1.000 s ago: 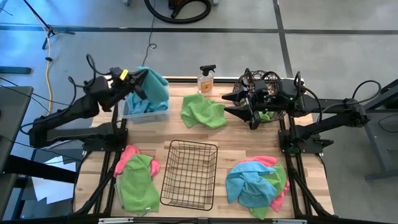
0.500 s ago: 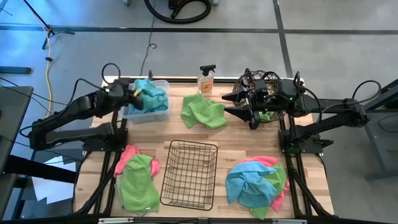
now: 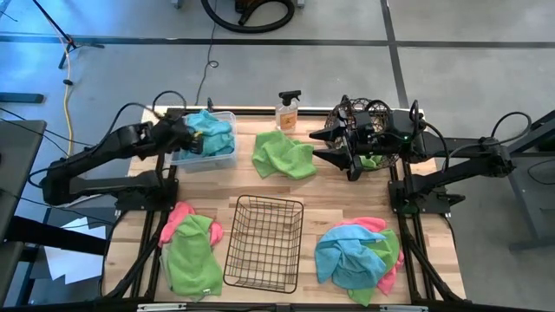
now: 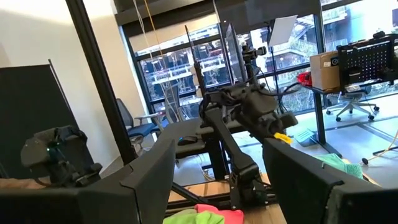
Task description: Sort microfiber towel by color & place in baskets
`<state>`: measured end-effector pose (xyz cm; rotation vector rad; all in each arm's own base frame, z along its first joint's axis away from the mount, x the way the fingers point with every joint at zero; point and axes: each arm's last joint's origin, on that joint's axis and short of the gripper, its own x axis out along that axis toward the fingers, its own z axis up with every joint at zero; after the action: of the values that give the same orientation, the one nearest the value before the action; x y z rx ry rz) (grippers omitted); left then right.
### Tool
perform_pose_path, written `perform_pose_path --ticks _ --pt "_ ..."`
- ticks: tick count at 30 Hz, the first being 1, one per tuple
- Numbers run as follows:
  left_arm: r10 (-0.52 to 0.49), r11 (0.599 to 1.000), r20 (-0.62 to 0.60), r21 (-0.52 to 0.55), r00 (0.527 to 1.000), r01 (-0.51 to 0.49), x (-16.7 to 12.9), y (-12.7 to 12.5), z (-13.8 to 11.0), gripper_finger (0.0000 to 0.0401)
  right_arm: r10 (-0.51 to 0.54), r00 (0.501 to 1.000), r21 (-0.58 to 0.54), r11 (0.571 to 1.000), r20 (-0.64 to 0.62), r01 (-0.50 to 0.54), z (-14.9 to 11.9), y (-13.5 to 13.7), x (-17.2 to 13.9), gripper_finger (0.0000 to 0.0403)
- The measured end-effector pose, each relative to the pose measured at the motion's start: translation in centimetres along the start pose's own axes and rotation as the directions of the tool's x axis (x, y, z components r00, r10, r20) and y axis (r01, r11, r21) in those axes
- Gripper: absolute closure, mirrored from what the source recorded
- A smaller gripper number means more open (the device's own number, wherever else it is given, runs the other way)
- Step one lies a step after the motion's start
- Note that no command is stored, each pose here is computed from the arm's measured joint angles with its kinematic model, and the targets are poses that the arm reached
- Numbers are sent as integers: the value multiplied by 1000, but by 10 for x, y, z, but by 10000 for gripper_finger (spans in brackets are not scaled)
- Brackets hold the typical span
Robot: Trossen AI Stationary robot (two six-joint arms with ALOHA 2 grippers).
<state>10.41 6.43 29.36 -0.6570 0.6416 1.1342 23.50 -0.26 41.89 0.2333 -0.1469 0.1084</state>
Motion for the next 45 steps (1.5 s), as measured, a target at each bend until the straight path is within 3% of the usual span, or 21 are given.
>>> perform_pose_path --ticks 4,12,21,26,30,35,40,45 --pt "80 994 -80 77 994 -74 16 -10 14 401 -7 1000 4 1000 -28 7 -3 -1 0 162" --pt "188 980 -272 110 944 -164 62 -15 28 401 -26 994 53 998 -107 32 -10 -3 -1 162" --pt "300 952 -566 127 768 -279 117 -12 20 401 -31 991 83 996 -131 42 -13 -3 -1 162" --pt "274 955 -693 113 667 -275 141 -13 13 401 -31 991 84 996 -130 42 -13 -3 -1 162" --pt "271 955 -735 125 622 -269 152 -14 9 401 -31 991 100 994 -131 44 -13 -3 -1 162" --pt "271 958 -728 139 630 -252 150 -14 9 400 -31 991 108 993 -131 46 -13 -3 -1 162" --pt "270 960 -680 132 682 -249 137 -12 14 384 -32 991 101 994 -131 45 -13 -3 -1 162" --pt "203 976 -644 73 737 -205 119 -11 19 359 -34 990 87 995 -140 46 -14 -3 -1 162"
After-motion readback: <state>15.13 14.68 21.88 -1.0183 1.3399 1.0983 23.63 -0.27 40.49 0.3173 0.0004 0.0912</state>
